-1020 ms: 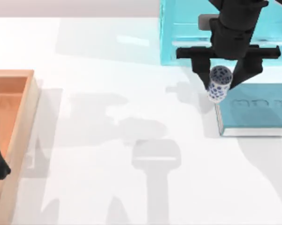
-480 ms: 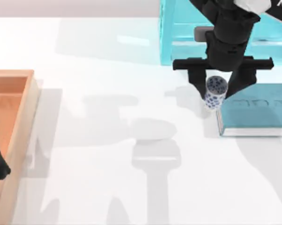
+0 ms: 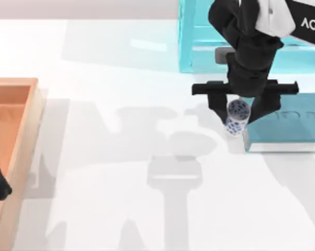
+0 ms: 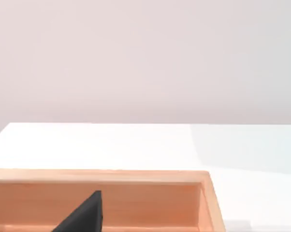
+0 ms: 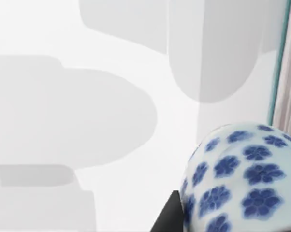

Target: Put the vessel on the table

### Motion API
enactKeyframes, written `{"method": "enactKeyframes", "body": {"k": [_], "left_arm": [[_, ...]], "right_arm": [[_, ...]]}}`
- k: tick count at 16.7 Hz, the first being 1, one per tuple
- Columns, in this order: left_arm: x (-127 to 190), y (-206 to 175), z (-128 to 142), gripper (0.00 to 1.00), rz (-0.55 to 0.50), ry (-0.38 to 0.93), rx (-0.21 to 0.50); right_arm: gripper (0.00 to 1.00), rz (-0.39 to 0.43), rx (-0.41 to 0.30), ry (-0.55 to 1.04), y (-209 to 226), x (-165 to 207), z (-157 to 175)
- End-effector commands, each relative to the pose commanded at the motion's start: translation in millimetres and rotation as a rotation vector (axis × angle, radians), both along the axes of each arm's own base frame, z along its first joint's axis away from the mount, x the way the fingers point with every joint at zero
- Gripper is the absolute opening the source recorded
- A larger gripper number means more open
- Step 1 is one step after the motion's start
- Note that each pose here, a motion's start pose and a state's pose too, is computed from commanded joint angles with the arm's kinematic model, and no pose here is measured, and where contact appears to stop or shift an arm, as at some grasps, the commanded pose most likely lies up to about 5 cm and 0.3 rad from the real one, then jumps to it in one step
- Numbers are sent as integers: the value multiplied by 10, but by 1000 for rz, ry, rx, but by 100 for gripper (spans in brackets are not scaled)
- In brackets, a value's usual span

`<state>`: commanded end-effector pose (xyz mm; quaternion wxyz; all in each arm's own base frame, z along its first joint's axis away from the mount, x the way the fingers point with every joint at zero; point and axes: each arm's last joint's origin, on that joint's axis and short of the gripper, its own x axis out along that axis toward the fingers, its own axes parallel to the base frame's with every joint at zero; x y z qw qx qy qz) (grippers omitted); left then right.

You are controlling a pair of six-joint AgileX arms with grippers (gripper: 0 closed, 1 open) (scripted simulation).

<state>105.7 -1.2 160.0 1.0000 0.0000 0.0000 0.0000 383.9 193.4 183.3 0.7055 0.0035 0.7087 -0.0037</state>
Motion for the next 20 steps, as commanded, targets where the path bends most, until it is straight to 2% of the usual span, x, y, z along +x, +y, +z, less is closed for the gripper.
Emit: {"method": "enactKeyframes", "body": {"k": [1, 14, 20], "left_arm": [[0, 0, 0, 100, 0, 0, 0], [0, 0, 0, 100, 0, 0, 0], [0, 0, 0, 100, 0, 0, 0]], "right_arm": [[0, 0, 0, 0, 0, 0, 0], [98, 0, 0, 0, 0, 0, 0], [100, 0, 0, 0, 0, 0, 0]]}}
